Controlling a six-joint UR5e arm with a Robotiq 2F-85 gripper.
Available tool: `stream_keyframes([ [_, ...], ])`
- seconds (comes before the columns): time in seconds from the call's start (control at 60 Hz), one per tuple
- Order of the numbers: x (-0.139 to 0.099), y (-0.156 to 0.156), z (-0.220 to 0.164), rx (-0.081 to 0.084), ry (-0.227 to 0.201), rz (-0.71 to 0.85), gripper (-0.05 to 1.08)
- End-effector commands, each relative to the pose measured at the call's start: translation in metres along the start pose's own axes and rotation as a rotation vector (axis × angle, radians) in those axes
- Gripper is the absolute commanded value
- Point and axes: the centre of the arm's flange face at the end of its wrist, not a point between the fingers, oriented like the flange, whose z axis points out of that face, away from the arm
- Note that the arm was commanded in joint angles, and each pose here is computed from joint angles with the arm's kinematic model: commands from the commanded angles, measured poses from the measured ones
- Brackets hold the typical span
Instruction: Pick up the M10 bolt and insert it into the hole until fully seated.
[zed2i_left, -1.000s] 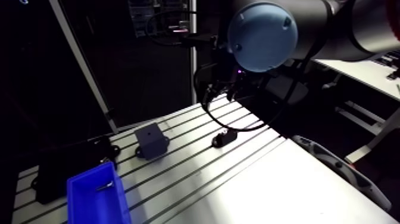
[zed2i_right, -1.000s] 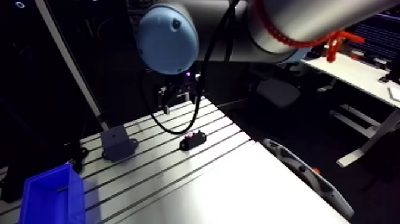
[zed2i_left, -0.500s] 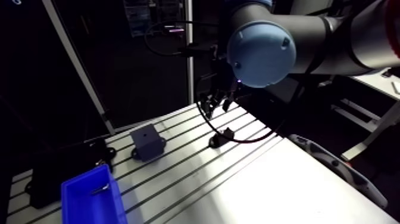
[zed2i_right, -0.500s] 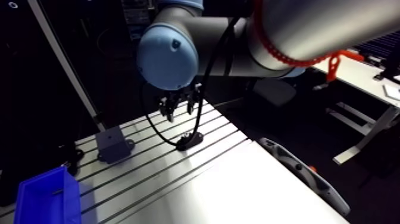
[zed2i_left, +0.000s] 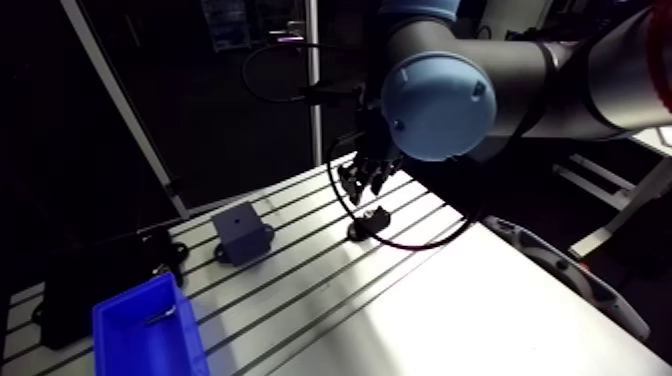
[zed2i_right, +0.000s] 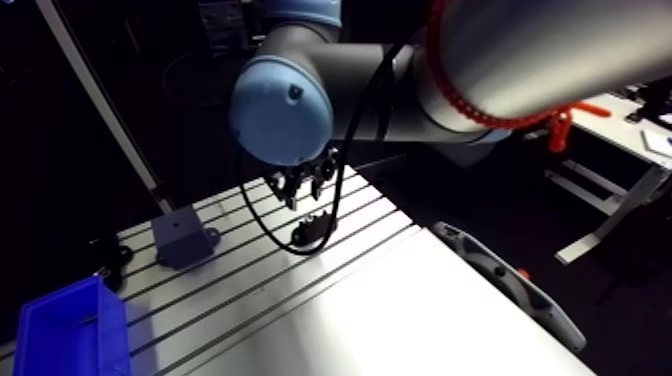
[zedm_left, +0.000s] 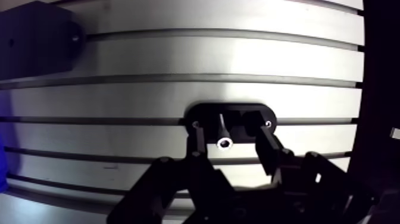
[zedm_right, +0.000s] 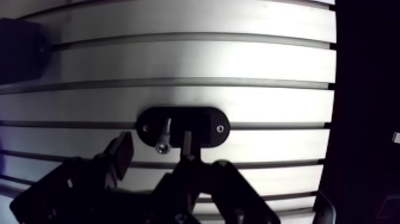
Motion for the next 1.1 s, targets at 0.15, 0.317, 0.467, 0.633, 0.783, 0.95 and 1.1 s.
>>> stream_keyframes([
  [0.15,-0.004,-0.001,0.009,0.000,-0.005,0.001,0.51],
  [0.317,-0.005,-0.001,0.010,-0.001,-0.009,0.002,0.51],
  [0.467,-0.005,-0.002,0.010,0.000,-0.010,0.003,0.52],
  [0.633,-0.007,-0.003,0.013,0.002,-0.013,0.003,0.52],
  [0.783,-0.007,-0.002,0.013,0.002,-0.013,0.004,0.52],
  [0.95,-0.006,-0.003,0.015,0.004,-0.015,0.004,0.52],
  [1.1,-0.007,-0.002,0.020,0.010,-0.023,0.006,0.52],
])
